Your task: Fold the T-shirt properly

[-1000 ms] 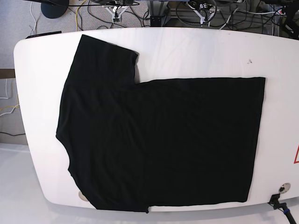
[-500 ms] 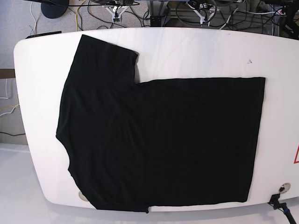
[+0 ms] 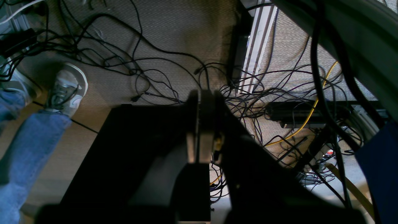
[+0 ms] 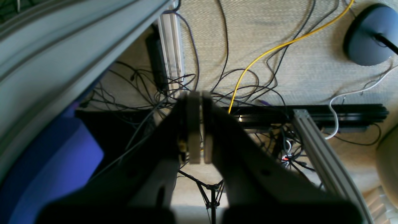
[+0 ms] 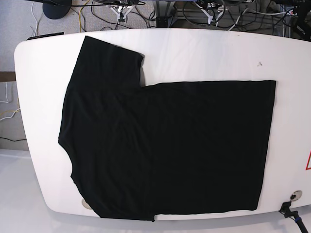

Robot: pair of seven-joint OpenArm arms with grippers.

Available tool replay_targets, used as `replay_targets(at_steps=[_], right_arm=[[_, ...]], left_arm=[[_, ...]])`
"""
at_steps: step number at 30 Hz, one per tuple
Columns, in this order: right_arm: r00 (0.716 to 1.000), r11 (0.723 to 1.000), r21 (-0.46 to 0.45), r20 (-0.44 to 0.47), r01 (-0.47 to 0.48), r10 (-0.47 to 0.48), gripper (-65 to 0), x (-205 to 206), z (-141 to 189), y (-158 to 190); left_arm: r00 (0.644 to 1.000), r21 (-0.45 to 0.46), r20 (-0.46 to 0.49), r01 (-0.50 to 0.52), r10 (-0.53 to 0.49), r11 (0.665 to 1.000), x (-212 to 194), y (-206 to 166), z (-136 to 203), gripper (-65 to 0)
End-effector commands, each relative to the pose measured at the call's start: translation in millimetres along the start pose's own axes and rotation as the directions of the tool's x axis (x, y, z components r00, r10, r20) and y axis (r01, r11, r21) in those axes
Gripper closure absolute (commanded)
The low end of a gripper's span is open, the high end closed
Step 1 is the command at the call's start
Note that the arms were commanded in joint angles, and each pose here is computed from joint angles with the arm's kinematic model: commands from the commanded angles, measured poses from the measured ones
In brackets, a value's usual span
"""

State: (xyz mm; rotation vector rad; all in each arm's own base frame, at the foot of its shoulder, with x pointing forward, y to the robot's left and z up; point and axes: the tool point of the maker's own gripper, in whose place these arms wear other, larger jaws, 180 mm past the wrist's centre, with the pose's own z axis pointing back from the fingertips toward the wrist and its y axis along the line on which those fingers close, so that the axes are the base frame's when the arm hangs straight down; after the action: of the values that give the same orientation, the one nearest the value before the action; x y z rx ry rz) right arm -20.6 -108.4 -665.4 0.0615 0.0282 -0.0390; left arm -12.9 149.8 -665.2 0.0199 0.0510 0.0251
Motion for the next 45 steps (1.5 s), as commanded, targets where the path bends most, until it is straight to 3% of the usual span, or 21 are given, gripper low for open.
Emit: replay_targets(at_steps=[1,45], right_arm=[[1.000,1.000,-0.001,-0.009,0.002,-0.002,-0.5,-3,0,-2],[0.999,1.000,-0.004,-0.034,0.003,-0.004,0.0,-20,1,-11]], left_arm=[[1.000,0.004,0.002,0.002,-0.002,1.000,1,1,0,0.0],[1.000,0.011,0.006,-0.004,0.004,1.000,-5,9,0,0.0]])
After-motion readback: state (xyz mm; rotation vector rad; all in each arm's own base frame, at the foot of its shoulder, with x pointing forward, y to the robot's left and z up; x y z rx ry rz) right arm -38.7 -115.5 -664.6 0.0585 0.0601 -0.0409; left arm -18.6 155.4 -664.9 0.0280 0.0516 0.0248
